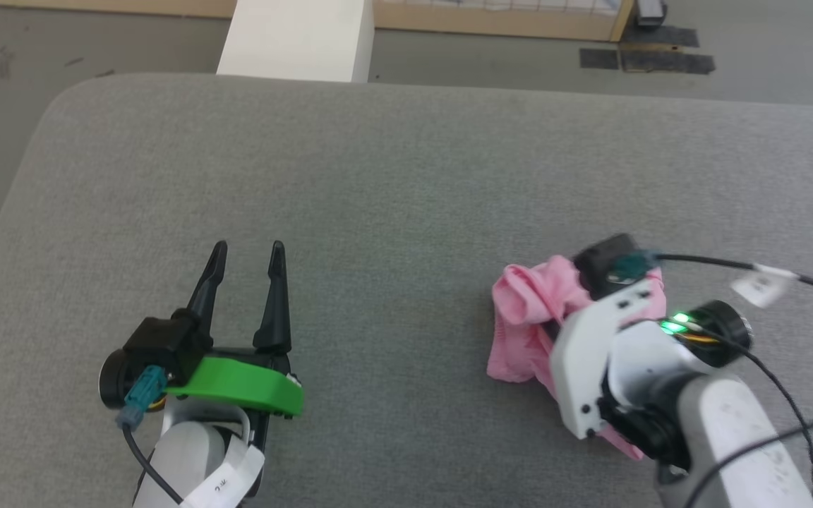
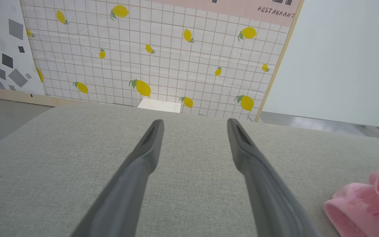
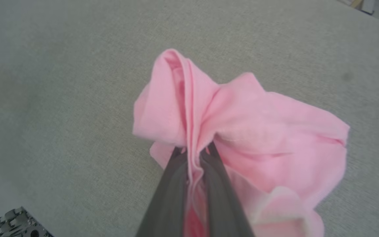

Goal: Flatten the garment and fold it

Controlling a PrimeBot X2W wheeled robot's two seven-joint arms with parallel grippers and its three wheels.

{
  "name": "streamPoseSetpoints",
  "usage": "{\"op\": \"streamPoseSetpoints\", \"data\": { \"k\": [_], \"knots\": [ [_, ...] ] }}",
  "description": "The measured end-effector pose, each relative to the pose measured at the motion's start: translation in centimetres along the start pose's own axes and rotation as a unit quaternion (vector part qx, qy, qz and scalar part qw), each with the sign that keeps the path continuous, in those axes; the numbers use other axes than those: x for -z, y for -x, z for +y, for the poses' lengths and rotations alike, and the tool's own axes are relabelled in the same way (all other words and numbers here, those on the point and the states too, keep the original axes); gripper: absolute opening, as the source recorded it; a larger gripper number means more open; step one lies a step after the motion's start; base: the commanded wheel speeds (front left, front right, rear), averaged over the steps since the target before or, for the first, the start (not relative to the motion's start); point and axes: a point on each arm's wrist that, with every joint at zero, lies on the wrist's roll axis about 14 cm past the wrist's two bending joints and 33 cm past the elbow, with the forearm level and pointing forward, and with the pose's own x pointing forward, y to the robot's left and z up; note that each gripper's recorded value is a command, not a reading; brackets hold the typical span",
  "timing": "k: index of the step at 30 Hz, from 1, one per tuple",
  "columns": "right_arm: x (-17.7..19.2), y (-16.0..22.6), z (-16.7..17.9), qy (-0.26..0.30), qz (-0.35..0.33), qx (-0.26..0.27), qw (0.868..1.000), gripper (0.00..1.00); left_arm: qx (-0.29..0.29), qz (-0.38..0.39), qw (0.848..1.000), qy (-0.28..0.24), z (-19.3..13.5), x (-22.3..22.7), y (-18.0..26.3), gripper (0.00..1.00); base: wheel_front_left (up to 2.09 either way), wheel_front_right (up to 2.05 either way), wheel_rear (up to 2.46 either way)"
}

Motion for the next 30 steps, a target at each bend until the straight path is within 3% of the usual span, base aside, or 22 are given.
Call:
{"op": "streamPoseSetpoints", "data": {
  "k": [5, 6, 7, 8, 14, 18, 22, 27, 30],
  "knots": [
    [1.6, -2.9, 1.8, 0.022, 0.054, -0.032, 0.998, 0.03, -0.008, 0.003, 1.0, 0.002, 0.6, 0.3, -0.2, 1.0, 0.0, 0.0, 0.0],
    [1.8, -3.3, 2.0, 0.023, 0.06, -0.037, 0.997, 0.37, -0.009, 0.004, 1.0, 0.002, 0.7, 0.4, -0.2, 1.0, 0.0, 0.0, 0.0],
    [1.9, -3.6, 2.3, 0.025, 0.063, -0.042, 0.997, 0.94, -0.011, 0.005, 1.0, 0.001, 0.9, 0.5, -0.2, 1.0, 0.0, 0.0, 0.0],
    [2.0, -3.9, 2.5, 0.025, 0.066, -0.047, 0.996, 1.0, -0.013, 0.007, 1.0, 0.001, 1.0, 0.6, -0.1, 1.0, 0.0, 0.0, 0.0],
    [0.9, -3.8, 4.8, 0.029, 0.038, -0.088, 0.995, 1.0, -0.022, 0.007, 1.0, 0.0, 1.5, 0.6, -0.1, 1.0, 0.0, 0.0, 0.0],
    [-2.5, -1.7, 6.3, 0.013, -0.04, -0.126, 0.991, 1.0, -0.019, 0.001, 1.0, 0.001, 1.2, 0.2, -0.2, 1.0, 0.0, 0.0, 0.0],
    [-6.0, 1.5, 6.7, -0.016, -0.141, -0.147, 0.979, 1.0, -0.009, -0.006, 1.0, 0.003, 0.4, -0.3, -0.5, 1.0, 0.0, 0.0, 0.0],
    [-8.3, 4.8, 2.2, -0.044, -0.251, -0.077, 0.964, 1.0, 0.004, -0.011, 1.0, 0.005, -0.5, -0.7, -0.5, 1.0, 0.0, 0.0, 0.0],
    [-8.4, 6.8, -1.0, -0.068, -0.308, -0.021, 0.949, 1.0, 0.012, -0.016, 1.0, 0.006, -1.1, -1.1, -0.6, 1.0, 0.0, 0.0, 0.0]
  ]
}}
